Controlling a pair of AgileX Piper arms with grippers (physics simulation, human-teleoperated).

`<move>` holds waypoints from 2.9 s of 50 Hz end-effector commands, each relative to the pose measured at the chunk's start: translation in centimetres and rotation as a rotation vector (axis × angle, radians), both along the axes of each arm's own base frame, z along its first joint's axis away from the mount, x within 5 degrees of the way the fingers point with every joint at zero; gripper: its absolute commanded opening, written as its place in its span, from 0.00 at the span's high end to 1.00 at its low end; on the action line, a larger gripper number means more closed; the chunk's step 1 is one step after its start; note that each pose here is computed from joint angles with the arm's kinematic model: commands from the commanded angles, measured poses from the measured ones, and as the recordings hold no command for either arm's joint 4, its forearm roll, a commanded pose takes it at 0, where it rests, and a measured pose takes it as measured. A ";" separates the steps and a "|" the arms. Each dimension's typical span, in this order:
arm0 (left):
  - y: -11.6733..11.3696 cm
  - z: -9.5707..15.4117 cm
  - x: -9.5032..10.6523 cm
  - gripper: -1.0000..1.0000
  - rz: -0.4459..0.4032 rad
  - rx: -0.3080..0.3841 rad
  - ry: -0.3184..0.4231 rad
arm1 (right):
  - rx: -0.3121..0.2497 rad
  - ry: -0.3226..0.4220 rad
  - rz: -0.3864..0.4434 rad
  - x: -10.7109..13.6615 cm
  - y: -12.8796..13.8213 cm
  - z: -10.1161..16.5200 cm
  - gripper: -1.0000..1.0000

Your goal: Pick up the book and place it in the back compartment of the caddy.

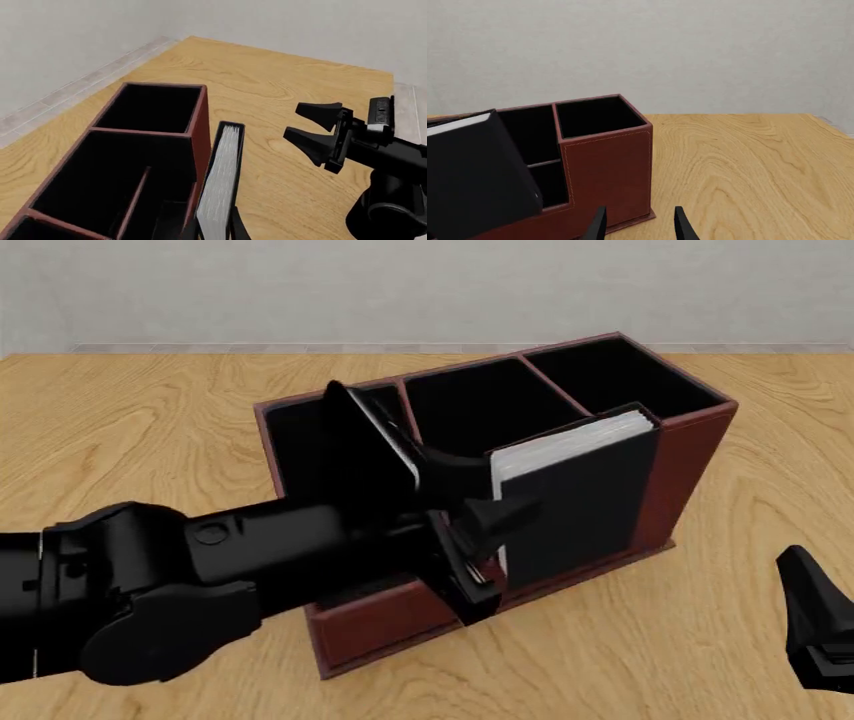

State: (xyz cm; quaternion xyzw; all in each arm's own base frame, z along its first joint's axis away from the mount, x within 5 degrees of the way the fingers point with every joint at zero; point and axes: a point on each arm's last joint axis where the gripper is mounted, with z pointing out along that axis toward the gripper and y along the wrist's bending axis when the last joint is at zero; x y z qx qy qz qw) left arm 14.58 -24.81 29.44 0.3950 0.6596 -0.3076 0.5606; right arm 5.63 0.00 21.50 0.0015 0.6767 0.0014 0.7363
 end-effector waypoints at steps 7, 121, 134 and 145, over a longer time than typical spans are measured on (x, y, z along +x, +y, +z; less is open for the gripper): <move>1.5 2.3 0.2 1.00 0.032 -0.016 -0.042 | 0.000 0.000 0.000 0.1 0.0 -0.1 0.00; -0.3 -5.5 7.9 0.00 0.184 0.129 0.015 | 0.000 0.000 0.001 0.0 0.0 0.0 0.00; 0.8 -5.0 6.9 0.00 0.186 0.112 0.015 | 0.000 0.000 0.000 0.0 0.0 0.0 0.00; 2.9 -4.5 5.4 0.00 0.201 0.090 0.021 | 0.000 0.000 0.000 0.0 0.0 0.0 0.00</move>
